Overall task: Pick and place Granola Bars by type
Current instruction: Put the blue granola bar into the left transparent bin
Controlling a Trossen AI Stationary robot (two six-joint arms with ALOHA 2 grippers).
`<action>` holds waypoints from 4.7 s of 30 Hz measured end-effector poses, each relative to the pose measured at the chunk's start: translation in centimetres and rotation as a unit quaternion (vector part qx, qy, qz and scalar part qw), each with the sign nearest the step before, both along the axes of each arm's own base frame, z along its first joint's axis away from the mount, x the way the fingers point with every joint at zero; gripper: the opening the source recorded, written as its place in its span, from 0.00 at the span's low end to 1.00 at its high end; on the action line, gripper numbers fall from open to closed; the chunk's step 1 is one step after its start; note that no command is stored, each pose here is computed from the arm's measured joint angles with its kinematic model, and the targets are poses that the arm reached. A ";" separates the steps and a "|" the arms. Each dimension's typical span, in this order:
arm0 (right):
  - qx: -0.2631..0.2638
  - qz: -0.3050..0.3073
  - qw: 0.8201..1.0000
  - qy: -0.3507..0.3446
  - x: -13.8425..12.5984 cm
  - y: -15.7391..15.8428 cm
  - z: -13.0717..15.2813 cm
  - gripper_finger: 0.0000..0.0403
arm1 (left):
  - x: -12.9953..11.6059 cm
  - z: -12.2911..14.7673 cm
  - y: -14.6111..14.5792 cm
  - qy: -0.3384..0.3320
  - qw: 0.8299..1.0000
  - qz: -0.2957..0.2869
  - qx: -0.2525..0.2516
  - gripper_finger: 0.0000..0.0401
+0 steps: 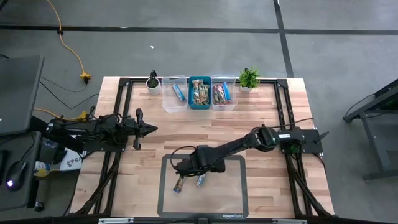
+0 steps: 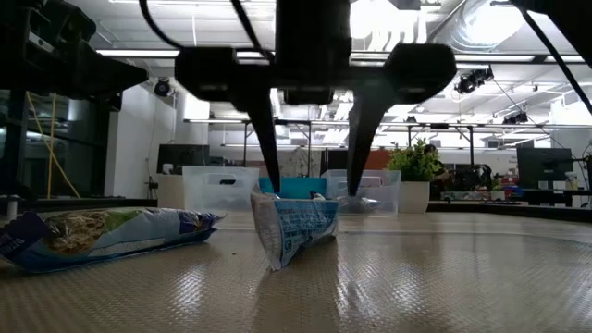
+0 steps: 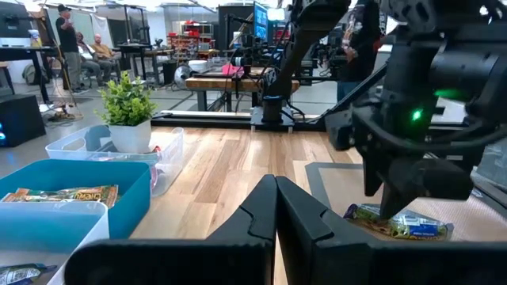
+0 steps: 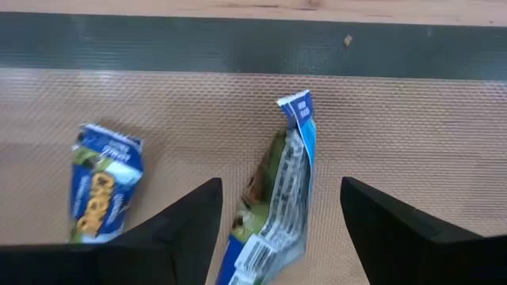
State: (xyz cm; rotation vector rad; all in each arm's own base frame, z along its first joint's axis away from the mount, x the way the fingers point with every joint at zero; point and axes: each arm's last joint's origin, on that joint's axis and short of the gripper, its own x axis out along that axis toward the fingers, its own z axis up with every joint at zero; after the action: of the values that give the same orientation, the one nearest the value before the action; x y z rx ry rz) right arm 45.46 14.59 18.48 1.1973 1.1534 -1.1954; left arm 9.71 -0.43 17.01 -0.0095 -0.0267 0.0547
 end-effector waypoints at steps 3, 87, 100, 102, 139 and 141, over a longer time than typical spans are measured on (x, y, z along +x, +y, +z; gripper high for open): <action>0.006 -0.003 1.000 0.011 0.2 -0.2 -0.8 0.60 | 0.0 0.0 0.0 0.000 1.000 0.000 0.000 0.00; 0.055 0.014 0.998 -0.006 2.0 -0.3 -2.6 0.10 | 0.0 0.0 0.0 0.000 1.000 0.000 0.000 0.00; -0.006 0.059 0.992 -0.112 2.8 -0.6 1.6 0.09 | 0.0 0.0 0.0 0.000 1.000 0.000 0.000 0.00; -0.018 0.077 0.988 -0.132 2.9 -0.6 2.3 0.08 | 0.0 0.0 0.0 0.000 1.000 0.000 0.000 0.00; -0.384 0.330 0.640 -0.578 5.9 -1.3 19.3 0.06 | 0.0 0.0 0.0 0.000 1.000 0.000 0.000 0.00; -0.400 0.328 0.626 -0.584 5.5 -1.7 20.4 0.07 | 0.0 0.0 0.0 0.000 1.000 0.000 0.000 0.00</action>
State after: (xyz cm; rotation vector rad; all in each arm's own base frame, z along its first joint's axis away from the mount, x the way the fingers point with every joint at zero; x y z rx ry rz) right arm 50.97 12.93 38.86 0.4802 -0.0781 -0.0862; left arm 9.71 -0.43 17.00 -0.0093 -0.0265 0.0545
